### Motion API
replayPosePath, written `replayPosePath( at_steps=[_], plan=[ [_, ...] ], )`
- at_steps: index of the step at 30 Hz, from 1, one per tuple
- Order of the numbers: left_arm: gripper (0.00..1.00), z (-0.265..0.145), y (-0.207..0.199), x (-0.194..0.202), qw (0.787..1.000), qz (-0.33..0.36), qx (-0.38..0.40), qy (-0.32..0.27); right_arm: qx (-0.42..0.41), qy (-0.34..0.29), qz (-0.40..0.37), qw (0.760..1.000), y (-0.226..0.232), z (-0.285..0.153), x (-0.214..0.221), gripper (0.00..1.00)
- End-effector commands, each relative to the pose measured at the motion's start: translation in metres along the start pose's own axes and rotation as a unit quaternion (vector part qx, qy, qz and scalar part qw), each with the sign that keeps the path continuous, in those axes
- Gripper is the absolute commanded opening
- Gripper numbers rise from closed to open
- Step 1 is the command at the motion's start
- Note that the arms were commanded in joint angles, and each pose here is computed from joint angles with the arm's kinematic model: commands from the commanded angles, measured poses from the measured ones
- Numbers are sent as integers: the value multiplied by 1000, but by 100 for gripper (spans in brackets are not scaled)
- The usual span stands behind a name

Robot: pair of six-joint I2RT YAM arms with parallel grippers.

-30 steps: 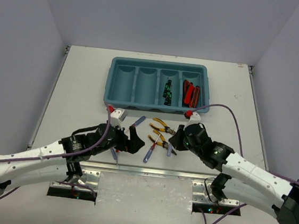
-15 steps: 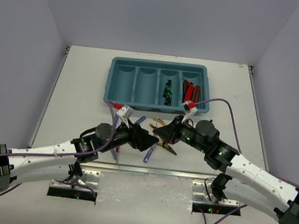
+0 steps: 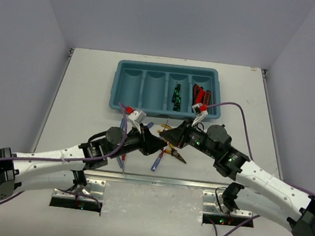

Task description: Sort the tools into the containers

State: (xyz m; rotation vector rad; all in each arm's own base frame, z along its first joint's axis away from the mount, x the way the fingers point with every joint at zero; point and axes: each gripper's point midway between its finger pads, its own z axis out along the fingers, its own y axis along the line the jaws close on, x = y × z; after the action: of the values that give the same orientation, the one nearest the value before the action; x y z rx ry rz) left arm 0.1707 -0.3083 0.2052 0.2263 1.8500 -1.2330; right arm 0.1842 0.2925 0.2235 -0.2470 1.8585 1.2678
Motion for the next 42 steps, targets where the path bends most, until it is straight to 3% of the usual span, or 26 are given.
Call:
replayPosePath(
  at_steps=[1, 2, 3, 5, 9, 14, 19, 25, 32, 33, 36, 38, 42],
  plan=[
    [0, 3, -3, -38, 998, 9, -41, -53, -15, -34, -12, 999, 16, -2, -22, 74],
    [0, 3, 10, -44, 995, 6, -84, -61, 37, -47, -12, 998, 1, -5, -29, 96],
    [0, 2, 28, -49, 988, 2, -140, -67, 84, -52, -16, 995, -11, -12, -36, 99],
    [0, -3, 65, -55, 967, -3, -247, -66, 180, -74, -23, 981, -36, -33, -52, 99],
    [0, -10, 103, -85, 925, 5, -370, -82, 311, -131, -48, 940, -66, -83, -84, 99],
    [0, 14, 158, -110, 900, 8, -433, -43, 353, -143, -65, 922, -74, -114, -91, 99],
    [0, 42, 221, -127, 874, 16, -486, 17, 377, -116, -78, 916, -84, -121, -80, 99],
    [2, 95, 272, -125, 855, 45, -505, 110, 424, -6, -91, 901, -109, -118, -40, 99],
    [19, 115, 282, -121, 859, 43, -492, 133, 389, 73, -79, 915, -123, -90, 10, 99],
    [25, 114, 283, -119, 857, 41, -495, 135, 383, 83, -75, 917, -123, -86, 16, 99],
    [60, 109, 279, -118, 857, 34, -495, 138, 361, 104, -60, 925, -122, -74, 30, 99],
    [68, 105, 271, -120, 861, 30, -491, 133, 354, 106, -41, 928, -121, -67, 37, 99],
    [75, 92, 222, -163, 887, 23, -455, 78, 335, 115, 7, 935, -120, -53, 56, 99]
  ],
)
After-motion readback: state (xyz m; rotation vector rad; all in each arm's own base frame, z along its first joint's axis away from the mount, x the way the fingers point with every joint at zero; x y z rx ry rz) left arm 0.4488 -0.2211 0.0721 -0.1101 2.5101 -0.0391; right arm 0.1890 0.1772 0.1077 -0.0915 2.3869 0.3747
